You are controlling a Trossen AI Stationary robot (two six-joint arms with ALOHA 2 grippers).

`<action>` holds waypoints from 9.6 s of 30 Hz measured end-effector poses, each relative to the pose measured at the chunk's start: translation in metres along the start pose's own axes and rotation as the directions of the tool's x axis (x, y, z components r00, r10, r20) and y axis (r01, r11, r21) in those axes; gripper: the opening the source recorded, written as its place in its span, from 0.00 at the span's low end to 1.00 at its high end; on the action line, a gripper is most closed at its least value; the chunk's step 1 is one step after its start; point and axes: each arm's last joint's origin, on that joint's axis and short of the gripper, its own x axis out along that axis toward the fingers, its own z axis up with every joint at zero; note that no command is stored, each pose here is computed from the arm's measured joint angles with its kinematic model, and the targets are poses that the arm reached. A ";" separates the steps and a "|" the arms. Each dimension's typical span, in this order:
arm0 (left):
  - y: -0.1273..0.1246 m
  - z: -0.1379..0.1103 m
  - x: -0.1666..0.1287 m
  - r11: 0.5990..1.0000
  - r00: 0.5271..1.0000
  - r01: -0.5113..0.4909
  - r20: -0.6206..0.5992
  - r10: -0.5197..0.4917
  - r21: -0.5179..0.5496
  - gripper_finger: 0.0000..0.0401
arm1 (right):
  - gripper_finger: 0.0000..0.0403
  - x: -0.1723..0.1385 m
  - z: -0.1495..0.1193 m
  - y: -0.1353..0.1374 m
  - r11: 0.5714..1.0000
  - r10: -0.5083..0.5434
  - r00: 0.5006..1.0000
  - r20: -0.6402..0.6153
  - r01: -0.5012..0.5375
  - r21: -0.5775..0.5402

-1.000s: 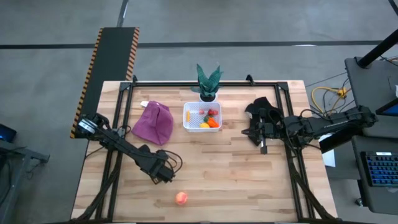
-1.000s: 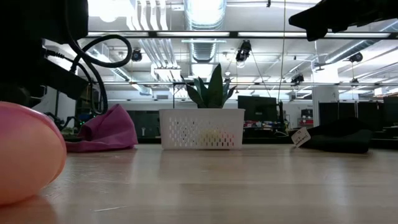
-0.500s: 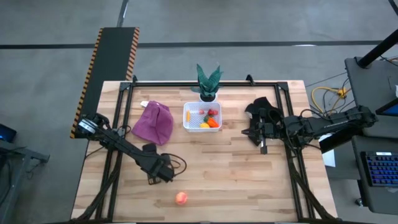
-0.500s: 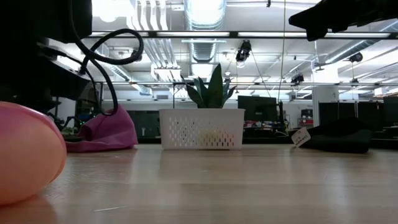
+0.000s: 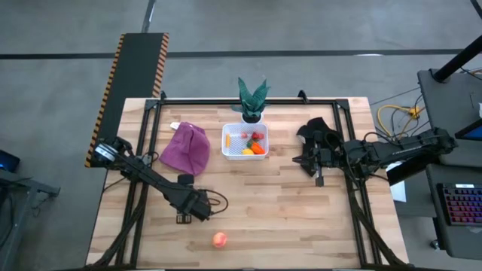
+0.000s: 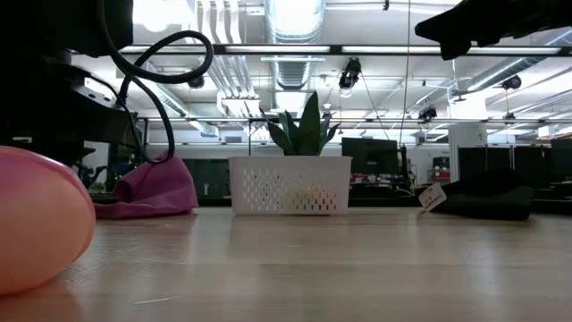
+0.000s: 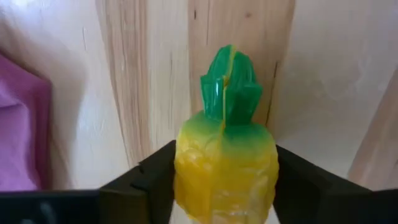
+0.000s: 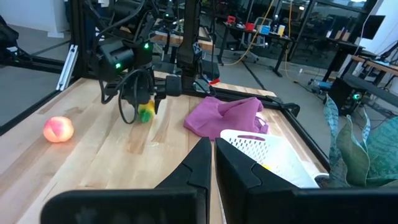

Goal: Build produce basket
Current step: Put the pineapple into the white basket, then put the peach into the white basket

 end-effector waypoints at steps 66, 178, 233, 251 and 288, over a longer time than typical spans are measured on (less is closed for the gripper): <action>0.184 0.092 -0.056 0.973 0.655 -0.095 0.723 0.220 -0.210 0.40 | 0.03 0.000 0.000 0.000 1.000 0.000 1.000 0.000 0.000 -0.003; -0.094 0.093 -0.032 0.881 0.891 0.429 0.250 -0.378 -0.198 0.92 | 0.03 0.000 0.000 -0.002 0.998 -0.052 0.999 -0.009 0.052 0.019; -0.068 0.086 -0.048 0.930 0.911 0.355 0.257 -0.322 -0.094 0.52 | 0.03 0.000 0.000 -0.001 0.998 -0.052 0.999 -0.010 0.052 0.025; 0.037 0.103 -0.084 0.981 0.913 0.191 0.363 -0.185 0.019 0.52 | 0.03 0.000 0.000 -0.001 0.998 -0.051 0.999 -0.010 0.052 0.027; 0.226 0.118 -0.077 0.990 0.871 0.058 0.492 0.013 -0.130 0.52 | 0.03 0.000 0.000 -0.002 0.998 -0.052 0.999 -0.004 0.052 0.043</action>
